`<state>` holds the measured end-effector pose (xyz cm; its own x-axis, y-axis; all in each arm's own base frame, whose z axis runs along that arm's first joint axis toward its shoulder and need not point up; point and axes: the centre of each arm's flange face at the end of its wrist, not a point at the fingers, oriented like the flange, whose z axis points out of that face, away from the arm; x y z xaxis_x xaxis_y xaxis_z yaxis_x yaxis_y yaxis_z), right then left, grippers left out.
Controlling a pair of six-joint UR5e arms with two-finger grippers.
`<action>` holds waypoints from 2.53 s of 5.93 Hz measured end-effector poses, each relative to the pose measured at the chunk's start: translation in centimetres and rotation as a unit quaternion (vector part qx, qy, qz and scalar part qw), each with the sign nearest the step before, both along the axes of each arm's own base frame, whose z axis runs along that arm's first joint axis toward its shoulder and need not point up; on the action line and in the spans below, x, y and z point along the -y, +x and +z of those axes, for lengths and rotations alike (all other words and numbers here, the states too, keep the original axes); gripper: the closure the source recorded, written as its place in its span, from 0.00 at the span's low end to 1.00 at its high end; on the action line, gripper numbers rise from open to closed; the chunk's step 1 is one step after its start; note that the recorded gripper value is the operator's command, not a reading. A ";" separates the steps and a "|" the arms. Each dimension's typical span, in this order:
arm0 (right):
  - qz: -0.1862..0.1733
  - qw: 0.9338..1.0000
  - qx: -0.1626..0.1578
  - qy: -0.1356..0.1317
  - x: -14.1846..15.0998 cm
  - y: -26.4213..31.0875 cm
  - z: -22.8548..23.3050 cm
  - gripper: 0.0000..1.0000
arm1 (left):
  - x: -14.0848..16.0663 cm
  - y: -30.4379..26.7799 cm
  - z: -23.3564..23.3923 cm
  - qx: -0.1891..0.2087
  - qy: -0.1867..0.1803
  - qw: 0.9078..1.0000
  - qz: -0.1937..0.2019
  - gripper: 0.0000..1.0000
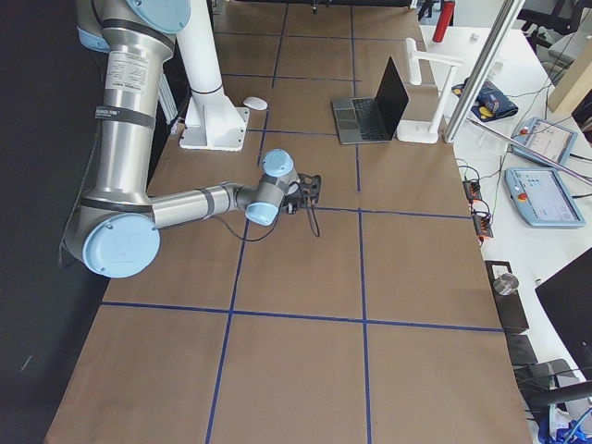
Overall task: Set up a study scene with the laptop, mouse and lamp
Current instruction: 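Carry the mouse pad with the right gripper beside the laptop, then release the mouse pad and withdraw the right gripper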
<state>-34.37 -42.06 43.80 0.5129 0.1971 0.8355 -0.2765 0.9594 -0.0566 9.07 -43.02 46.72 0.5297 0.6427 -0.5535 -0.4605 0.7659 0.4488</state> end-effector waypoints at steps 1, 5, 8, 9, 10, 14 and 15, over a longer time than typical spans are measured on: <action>0.016 1.000 -0.011 -0.017 3.7 -2.7 -2.7 1.00 | 0.0 0.1 -0.1 -0.005 -0.002 1.000 0.002 0.00; 0.059 0.996 -0.042 -0.049 16.0 -10.1 -5.7 1.00 | 0.0 0.1 -0.3 -0.009 -0.001 1.000 0.003 0.00; 0.075 0.994 -0.048 -0.056 18.7 -9.5 -5.8 0.01 | -0.2 0.1 -1.0 -0.011 -0.006 1.000 -0.009 0.00; 0.074 0.995 -0.048 -0.056 18.7 -9.5 -5.8 0.00 | -0.3 0.1 -1.6 -0.014 -0.010 1.000 -0.018 0.00; 0.065 0.995 -0.048 -0.050 18.6 -9.5 -5.8 0.00 | -0.3 0.1 -1.8 -0.014 -0.012 1.000 -0.021 0.00; -0.020 0.999 -0.049 -0.004 17.7 -2.7 -2.4 0.00 | -0.6 1.6 -4.6 -0.036 -0.038 0.995 -0.081 0.00; -0.058 0.997 -0.052 0.021 17.6 1.2 -1.1 0.00 | -1.0 3.2 -5.5 -0.051 -0.049 0.992 -0.100 0.00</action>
